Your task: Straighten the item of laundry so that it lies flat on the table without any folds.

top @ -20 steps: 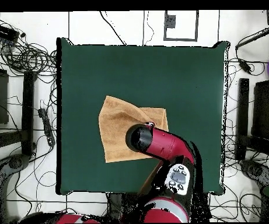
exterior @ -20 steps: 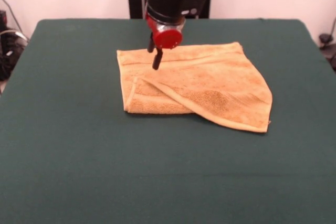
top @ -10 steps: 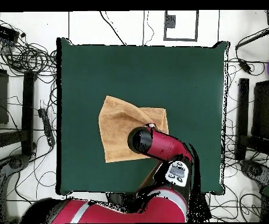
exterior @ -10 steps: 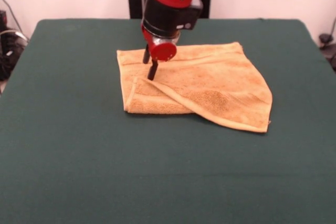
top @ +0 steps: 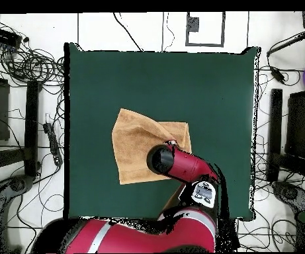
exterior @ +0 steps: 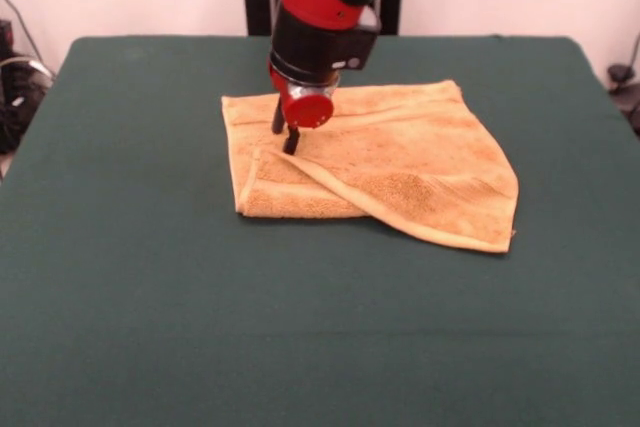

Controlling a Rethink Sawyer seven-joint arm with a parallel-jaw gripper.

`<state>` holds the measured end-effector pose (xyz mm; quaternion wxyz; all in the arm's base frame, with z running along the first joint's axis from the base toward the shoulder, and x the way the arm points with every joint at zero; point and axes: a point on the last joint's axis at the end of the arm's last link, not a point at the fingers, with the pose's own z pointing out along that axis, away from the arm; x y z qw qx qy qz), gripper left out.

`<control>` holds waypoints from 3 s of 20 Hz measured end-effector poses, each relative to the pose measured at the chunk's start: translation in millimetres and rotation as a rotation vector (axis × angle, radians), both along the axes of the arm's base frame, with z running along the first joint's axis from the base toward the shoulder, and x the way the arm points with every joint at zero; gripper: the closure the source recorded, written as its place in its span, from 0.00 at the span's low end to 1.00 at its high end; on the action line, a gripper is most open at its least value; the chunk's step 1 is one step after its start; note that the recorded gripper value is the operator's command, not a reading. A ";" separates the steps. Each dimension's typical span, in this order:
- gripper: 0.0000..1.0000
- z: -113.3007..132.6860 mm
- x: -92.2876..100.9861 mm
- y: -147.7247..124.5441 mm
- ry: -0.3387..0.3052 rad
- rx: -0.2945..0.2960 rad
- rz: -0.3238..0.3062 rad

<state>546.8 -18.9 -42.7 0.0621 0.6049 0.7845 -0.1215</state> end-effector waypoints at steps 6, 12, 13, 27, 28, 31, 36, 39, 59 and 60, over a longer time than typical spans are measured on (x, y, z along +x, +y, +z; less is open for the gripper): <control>0.00 1.4 0.3 1.2 -0.002 0.000 0.002; 0.00 24.7 5.3 13.3 0.004 0.002 0.012; 0.00 30.0 5.9 16.2 0.010 0.003 0.013; 0.00 102.4 28.7 29.1 0.048 -0.008 0.023; 0.00 103.4 31.4 27.7 0.044 -0.011 0.028; 0.00 106.8 41.4 22.4 0.027 -0.022 0.042; 0.00 110.4 65.2 4.7 -0.014 -0.059 0.080; 0.00 106.8 75.1 -8.3 -0.035 -0.081 0.097; 0.00 63.4 72.1 -3.4 -0.086 -0.051 0.003; 0.00 63.0 71.4 0.8 -0.086 -0.047 -0.001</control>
